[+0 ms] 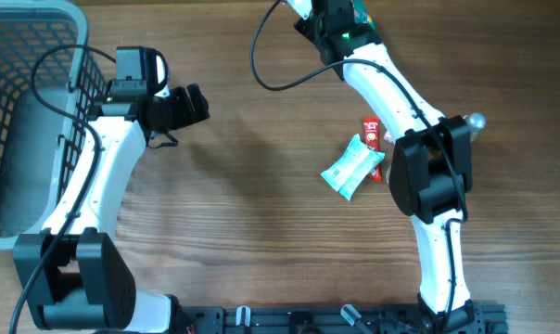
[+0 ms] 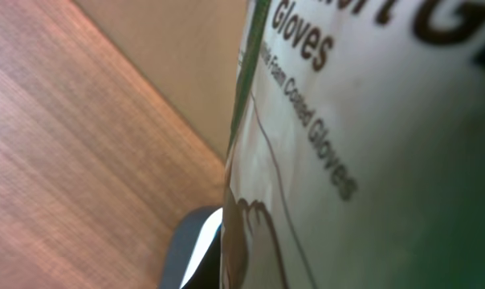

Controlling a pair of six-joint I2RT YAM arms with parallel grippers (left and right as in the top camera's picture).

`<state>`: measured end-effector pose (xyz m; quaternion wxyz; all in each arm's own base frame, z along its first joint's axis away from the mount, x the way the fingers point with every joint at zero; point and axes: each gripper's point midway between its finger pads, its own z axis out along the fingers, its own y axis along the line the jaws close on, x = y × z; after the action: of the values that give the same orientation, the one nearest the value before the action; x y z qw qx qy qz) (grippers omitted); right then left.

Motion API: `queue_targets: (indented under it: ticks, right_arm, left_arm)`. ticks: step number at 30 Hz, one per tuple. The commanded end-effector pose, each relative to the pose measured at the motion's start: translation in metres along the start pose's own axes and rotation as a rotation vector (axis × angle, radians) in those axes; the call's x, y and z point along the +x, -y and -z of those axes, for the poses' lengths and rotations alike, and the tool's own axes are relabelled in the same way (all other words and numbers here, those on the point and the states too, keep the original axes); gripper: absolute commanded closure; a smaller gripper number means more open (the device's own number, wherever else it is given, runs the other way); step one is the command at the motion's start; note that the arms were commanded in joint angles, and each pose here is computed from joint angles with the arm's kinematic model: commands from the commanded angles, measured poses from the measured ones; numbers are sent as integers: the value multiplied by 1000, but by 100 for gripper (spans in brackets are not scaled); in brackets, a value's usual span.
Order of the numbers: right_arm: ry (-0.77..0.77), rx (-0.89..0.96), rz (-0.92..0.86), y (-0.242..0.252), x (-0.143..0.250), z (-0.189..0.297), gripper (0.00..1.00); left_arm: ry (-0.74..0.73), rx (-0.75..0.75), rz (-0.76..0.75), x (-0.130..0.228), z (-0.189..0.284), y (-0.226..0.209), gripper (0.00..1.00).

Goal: Scan the item barcode
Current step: 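Hold the gloves pack in front of the white scanner, then lower the gloves pack onto the table beside the packet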

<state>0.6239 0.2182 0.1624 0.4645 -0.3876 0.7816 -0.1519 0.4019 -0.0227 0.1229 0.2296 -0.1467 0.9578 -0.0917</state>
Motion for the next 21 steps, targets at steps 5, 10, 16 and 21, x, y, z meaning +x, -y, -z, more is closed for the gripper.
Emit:
queue_targets:
  ticks: [5, 10, 16, 21]
  right_arm:
    - [24, -77, -96, -18, -4, -3, 96]
    - [15, -5, -109, 11, -6, 9, 96]
    - [46, -173, -362, 22, -34, 85, 96]
    - [-220, -644, -666, -64, -6, 144, 96]
  left_arm:
    - [4, -4, -5, -2, 0, -2, 0]
    - [4, -4, -5, -2, 0, -2, 0]
    - [4, -4, -5, -2, 0, -2, 0]
    - [4, -4, -5, -2, 0, -2, 0]
